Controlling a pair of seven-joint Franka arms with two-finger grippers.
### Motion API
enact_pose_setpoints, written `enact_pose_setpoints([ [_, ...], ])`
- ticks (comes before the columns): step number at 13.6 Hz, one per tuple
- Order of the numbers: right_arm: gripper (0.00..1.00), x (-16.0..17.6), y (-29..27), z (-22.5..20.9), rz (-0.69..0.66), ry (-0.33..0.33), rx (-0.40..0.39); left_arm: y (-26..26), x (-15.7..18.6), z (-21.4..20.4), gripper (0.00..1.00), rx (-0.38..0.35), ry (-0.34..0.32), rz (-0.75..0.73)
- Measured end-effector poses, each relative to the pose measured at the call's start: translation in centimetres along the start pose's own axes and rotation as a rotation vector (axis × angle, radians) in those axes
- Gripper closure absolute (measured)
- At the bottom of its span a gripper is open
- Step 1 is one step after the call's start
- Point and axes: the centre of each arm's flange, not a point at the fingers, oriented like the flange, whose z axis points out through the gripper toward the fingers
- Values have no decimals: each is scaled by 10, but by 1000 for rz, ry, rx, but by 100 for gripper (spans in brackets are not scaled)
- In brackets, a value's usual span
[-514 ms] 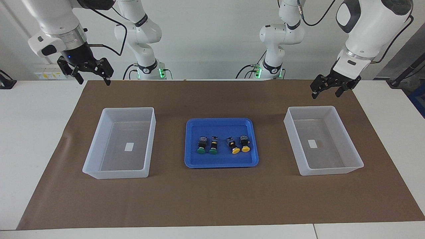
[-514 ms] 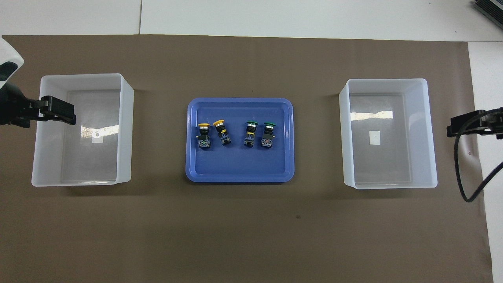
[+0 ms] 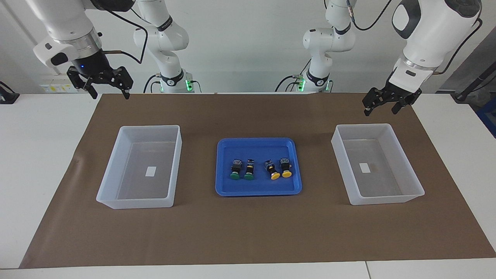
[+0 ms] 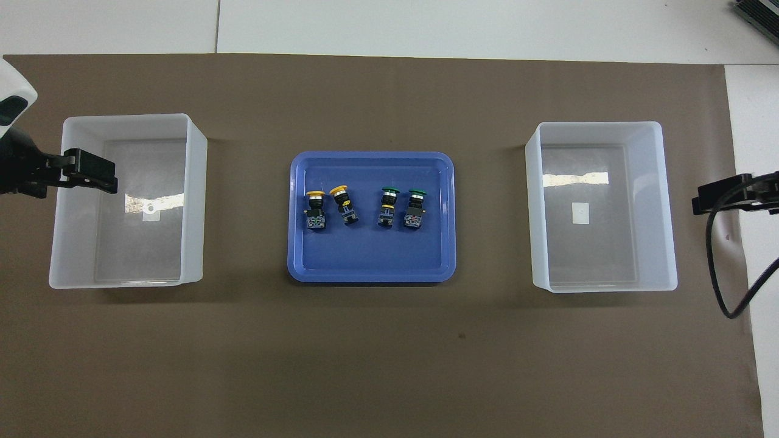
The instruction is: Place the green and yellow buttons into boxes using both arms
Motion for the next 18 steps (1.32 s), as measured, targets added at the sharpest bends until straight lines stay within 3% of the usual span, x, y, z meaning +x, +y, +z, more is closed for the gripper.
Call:
enact_pose_setpoints([
  [4, 0, 0, -1, 0, -1, 0, 0, 20, 9, 40, 0, -11, 75, -16],
  [9, 0, 0, 1, 2, 2, -6, 0, 145, 9, 163, 0, -64, 167, -56],
  [14, 0, 0, 0, 2, -1, -6, 0, 201, 0, 258, 0, -85, 182, -7],
  [18, 0, 0, 0, 2, 1, -6, 0, 226, -9, 282, 0, -86, 165, 2],
])
